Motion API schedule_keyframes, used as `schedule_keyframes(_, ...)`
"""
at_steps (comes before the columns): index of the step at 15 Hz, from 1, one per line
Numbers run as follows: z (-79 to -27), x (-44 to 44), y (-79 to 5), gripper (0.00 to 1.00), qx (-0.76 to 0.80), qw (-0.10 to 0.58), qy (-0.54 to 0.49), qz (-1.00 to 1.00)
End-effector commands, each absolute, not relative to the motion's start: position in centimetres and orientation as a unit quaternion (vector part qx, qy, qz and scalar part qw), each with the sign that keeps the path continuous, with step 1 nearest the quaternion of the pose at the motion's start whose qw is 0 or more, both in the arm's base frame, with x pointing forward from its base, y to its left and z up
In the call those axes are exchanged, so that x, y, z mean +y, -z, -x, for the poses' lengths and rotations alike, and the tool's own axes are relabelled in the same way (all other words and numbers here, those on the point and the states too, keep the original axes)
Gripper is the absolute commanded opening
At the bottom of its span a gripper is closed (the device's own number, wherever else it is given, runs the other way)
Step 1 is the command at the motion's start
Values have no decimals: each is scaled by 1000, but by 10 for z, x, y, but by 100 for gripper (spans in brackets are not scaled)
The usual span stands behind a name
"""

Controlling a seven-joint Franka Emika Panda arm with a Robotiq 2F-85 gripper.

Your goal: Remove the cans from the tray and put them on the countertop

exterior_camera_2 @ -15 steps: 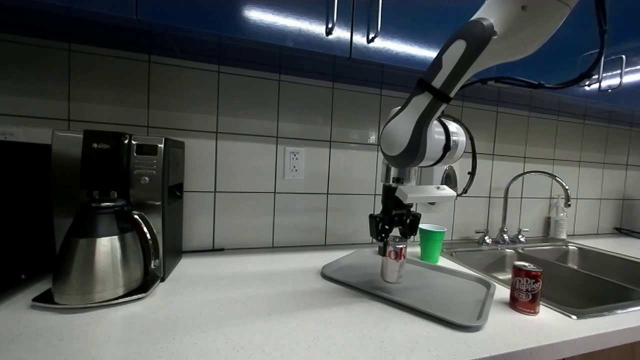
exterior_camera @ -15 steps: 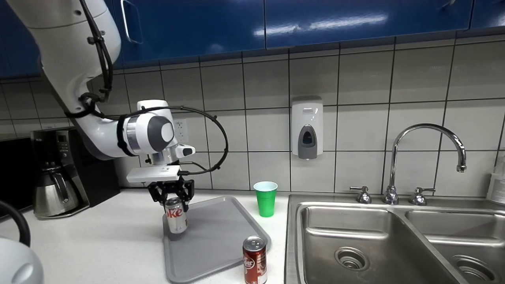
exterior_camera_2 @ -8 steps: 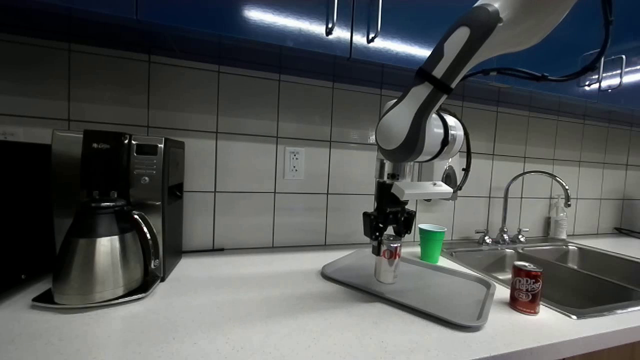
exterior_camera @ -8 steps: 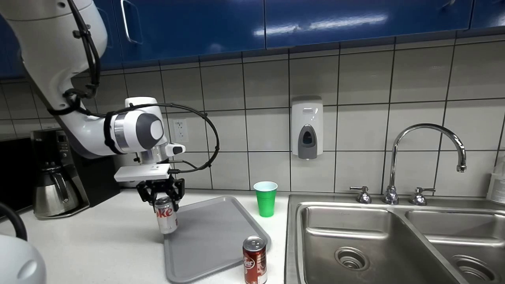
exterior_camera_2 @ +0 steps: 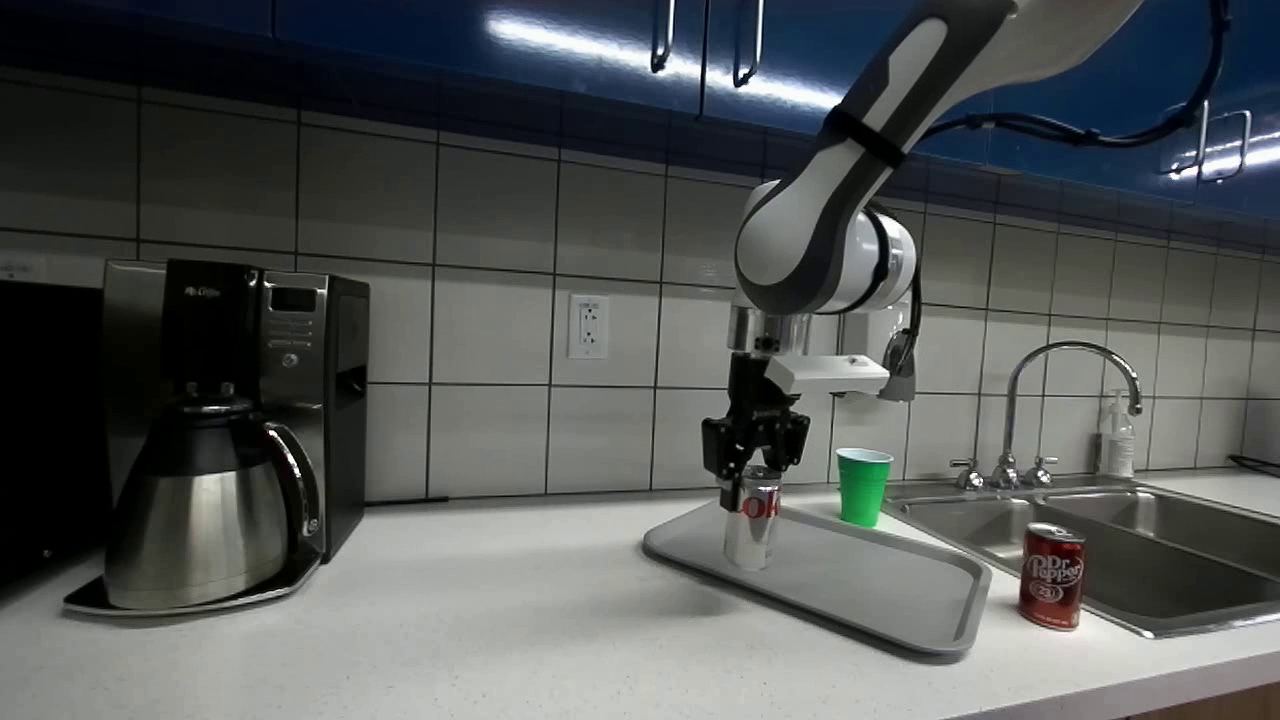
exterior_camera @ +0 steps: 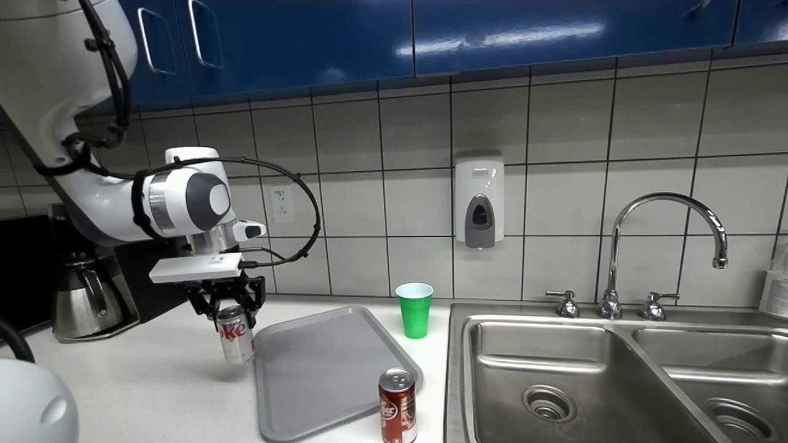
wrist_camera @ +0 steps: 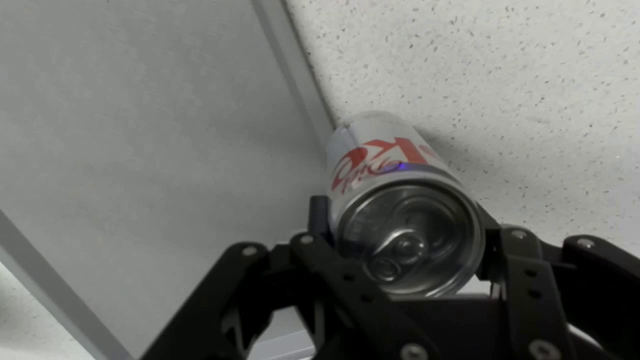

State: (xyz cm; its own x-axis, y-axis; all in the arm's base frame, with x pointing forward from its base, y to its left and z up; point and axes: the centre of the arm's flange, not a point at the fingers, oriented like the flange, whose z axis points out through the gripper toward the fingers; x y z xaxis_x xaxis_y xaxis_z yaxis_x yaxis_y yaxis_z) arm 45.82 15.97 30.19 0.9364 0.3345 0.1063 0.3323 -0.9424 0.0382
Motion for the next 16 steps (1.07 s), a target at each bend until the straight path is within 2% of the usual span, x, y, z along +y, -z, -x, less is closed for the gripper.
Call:
schedule_keyframes(1, -442, 177, -312, 38, 177, 5, -53, -983)
schedule_keyframes(16, -421, 218, -279, 38, 215, 38, -38, -975)
